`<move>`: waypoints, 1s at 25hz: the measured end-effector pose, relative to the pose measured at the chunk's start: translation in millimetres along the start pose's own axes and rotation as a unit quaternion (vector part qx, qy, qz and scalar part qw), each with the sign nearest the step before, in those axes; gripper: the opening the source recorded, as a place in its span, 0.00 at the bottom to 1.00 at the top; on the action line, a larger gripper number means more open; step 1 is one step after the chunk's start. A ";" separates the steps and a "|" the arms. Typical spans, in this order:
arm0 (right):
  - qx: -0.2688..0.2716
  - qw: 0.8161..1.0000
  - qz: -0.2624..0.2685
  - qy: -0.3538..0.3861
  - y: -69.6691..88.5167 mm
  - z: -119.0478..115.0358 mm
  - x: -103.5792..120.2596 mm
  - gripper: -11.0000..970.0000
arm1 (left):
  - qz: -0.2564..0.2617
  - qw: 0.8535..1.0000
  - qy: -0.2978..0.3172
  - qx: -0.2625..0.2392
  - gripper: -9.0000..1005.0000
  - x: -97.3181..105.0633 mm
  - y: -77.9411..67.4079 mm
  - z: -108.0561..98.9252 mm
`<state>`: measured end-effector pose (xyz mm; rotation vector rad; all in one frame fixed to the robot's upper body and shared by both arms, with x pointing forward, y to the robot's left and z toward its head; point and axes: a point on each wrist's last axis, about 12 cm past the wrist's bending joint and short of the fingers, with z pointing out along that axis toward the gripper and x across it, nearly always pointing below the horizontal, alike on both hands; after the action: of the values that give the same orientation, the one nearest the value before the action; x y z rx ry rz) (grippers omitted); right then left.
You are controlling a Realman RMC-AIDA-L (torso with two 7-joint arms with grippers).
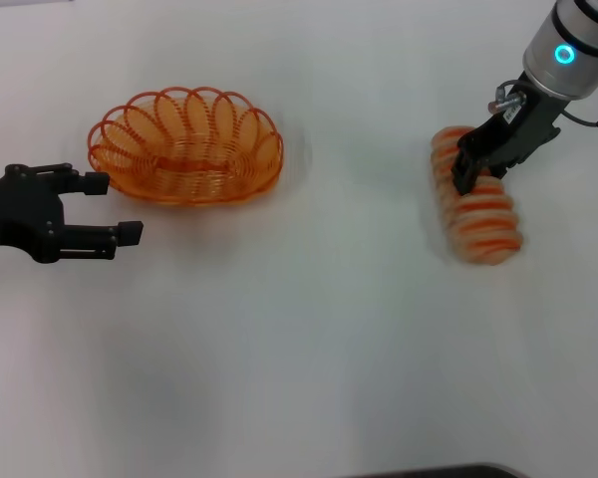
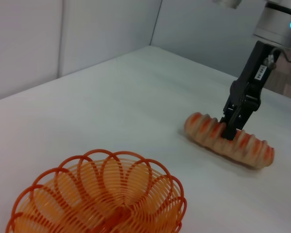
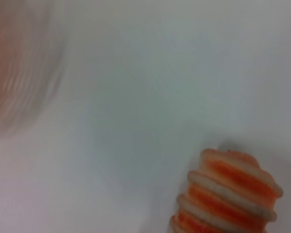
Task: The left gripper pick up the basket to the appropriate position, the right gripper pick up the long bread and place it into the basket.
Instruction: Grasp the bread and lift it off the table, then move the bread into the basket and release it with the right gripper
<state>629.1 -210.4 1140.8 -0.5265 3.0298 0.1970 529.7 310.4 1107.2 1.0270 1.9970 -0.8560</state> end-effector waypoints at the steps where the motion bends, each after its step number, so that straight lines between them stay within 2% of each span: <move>1: 0.000 1.000 -0.001 0.000 0.0 0.2 0.0 0.47 | 0.000 1.000 0.000 0.000 0.85 -0.2 -0.1 0.1; 5: -0.001 1.000 -0.006 -0.002 0.7 0.6 -0.3 0.46 | -0.002 1.000 -0.002 0.002 0.85 -0.4 -0.4 -0.3; 12: -0.005 1.000 -0.016 -0.014 4.8 -1.8 -3.4 0.36 | 0.000 1.000 -0.002 0.007 0.85 -1.5 -1.7 -3.9; 25: -0.009 0.998 -0.023 -0.060 3.4 -10.1 -10.1 0.26 | 0.000 1.000 -0.003 0.008 0.85 -0.7 -2.9 -4.4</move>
<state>637.1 -205.2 1152.0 -0.5652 2.8991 0.2450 526.3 312.3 1110.8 1.0329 1.9884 -0.8758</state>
